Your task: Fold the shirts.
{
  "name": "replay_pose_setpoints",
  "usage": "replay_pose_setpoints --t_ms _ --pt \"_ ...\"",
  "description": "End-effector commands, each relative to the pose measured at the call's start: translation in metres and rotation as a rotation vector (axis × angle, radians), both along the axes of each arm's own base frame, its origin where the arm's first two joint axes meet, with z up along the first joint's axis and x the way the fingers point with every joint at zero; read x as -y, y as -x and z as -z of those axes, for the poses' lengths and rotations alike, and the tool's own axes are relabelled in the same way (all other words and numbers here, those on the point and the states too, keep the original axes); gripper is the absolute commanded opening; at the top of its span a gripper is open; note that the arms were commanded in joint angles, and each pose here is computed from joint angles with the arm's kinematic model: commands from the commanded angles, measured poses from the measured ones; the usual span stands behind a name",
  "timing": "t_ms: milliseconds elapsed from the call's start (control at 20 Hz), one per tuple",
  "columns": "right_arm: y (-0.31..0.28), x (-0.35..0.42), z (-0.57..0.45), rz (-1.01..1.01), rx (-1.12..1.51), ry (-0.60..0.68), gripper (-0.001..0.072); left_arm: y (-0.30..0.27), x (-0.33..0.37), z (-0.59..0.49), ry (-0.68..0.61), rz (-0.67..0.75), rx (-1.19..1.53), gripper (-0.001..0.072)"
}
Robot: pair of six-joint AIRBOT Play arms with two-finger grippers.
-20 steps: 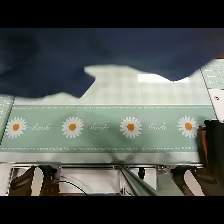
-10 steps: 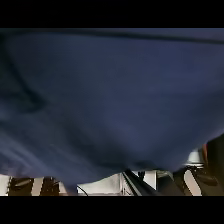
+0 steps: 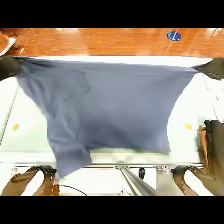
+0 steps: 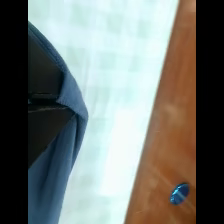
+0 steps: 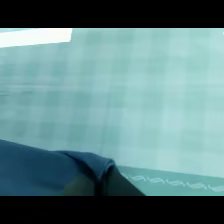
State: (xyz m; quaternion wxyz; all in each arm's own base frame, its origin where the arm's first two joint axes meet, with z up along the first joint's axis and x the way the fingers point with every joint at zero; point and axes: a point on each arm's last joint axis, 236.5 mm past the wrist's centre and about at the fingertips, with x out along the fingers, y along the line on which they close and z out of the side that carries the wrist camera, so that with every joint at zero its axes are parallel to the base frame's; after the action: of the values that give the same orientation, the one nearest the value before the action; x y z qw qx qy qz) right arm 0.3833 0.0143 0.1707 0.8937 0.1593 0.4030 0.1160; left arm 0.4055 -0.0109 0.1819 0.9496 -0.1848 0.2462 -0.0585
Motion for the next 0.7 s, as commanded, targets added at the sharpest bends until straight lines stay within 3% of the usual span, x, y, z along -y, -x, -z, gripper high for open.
replay_pose_setpoints --t_ms 0,250,650 --pt "-0.082 0.013 0.077 0.067 -0.048 -0.129 0.0015 -0.075 0.021 0.085 0.033 -0.002 -0.093 0.0018" --pt "-0.160 0.013 0.148 0.103 -0.175 -0.326 0.0015 -0.140 0.050 0.169 0.102 0.043 -0.284 0.0018" --pt "-0.171 0.015 0.176 0.074 -0.247 -0.340 0.0016 -0.157 0.059 0.177 0.124 0.103 -0.347 0.0019"
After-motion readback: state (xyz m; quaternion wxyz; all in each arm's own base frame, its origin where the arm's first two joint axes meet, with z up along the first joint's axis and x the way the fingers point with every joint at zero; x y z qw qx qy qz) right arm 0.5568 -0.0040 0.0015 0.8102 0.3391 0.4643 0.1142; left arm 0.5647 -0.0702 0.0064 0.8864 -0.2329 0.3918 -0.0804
